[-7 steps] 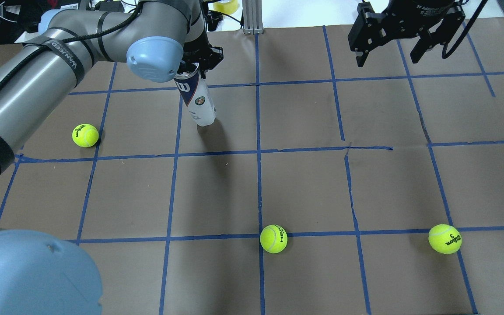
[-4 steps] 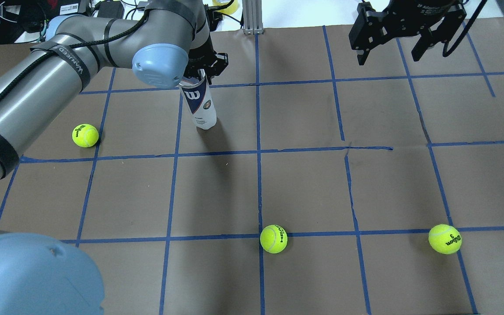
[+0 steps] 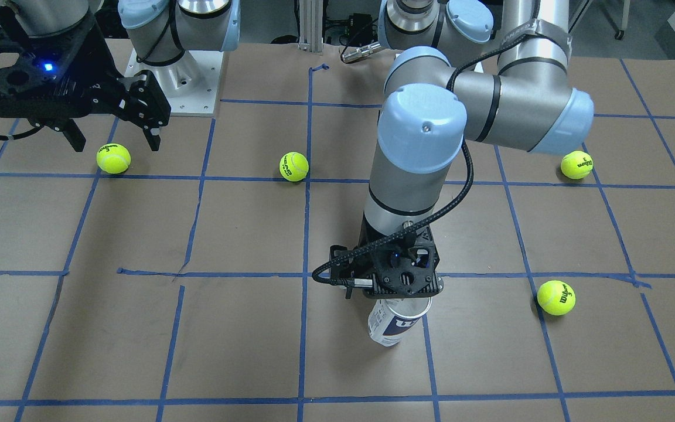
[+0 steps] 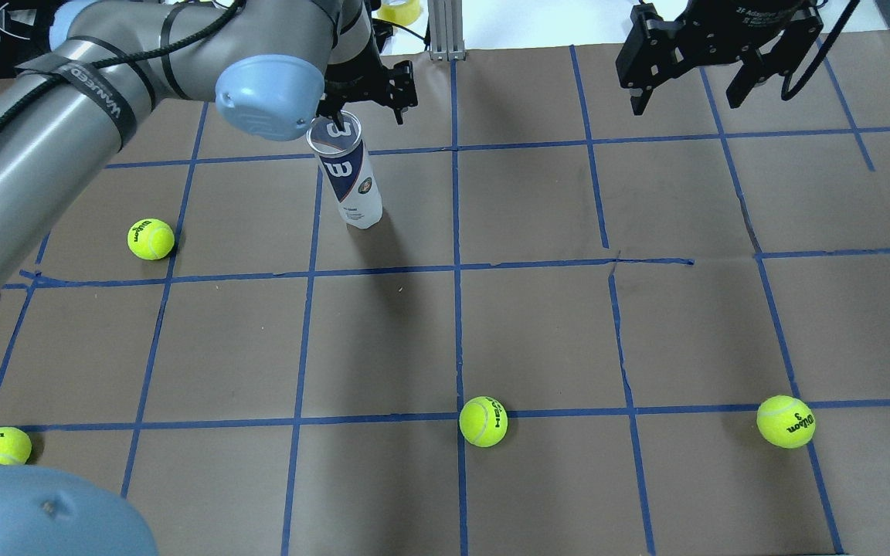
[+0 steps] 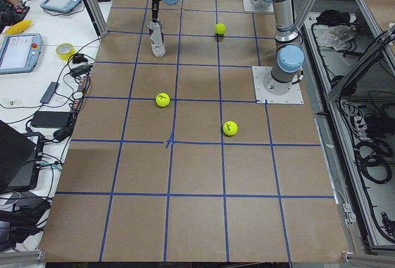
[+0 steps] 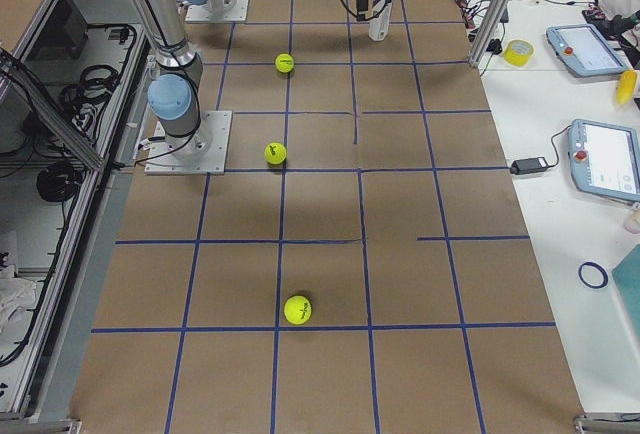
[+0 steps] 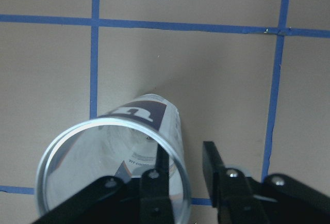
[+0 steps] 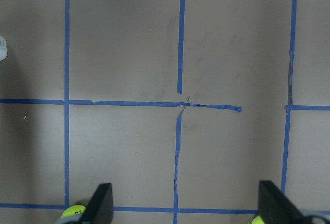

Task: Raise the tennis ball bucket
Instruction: 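Open the left gripper and lift it away from the can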

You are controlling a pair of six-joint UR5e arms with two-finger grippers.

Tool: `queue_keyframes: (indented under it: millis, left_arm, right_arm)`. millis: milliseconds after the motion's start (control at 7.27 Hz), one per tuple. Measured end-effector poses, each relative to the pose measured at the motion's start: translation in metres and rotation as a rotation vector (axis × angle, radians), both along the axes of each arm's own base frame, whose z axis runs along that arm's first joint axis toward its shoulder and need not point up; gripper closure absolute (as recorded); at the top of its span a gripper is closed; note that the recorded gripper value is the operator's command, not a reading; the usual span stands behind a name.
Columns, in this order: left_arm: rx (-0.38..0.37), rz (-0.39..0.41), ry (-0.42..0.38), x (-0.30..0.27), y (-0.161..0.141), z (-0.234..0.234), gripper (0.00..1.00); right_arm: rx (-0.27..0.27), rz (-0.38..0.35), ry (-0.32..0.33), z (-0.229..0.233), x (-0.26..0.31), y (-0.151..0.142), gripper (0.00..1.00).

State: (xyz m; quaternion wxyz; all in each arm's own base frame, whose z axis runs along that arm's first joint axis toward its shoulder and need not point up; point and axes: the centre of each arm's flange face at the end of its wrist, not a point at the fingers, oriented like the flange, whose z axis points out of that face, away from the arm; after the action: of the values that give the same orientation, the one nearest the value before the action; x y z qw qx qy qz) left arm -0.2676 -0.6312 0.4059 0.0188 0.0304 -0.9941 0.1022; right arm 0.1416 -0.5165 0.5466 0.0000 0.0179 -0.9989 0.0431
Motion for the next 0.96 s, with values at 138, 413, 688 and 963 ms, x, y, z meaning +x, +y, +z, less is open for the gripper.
queue_keyframes:
  millis: [138, 413, 688, 963]
  left_arm:
    - [0.009, 0.002, 0.002, 0.003, 0.004, 0.034, 0.00]
    - [0.044, 0.007, -0.003, 0.019, 0.016, 0.078, 0.00]
    - [0.087, 0.036, -0.011, 0.058, 0.024, 0.084, 0.00]
    - [0.138, 0.068, -0.015, 0.084, 0.037, 0.068, 0.00]
  right_arm:
    - [0.001, 0.000, 0.000, 0.000, 0.000, 0.000, 0.00]
    - [0.001, 0.001, 0.001, -0.001, 0.000, 0.000, 0.00]
    - [0.002, 0.001, 0.000, -0.001, 0.000, 0.000, 0.00]
    - [0.003, 0.001, -0.002, -0.001, 0.000, -0.001, 0.00]
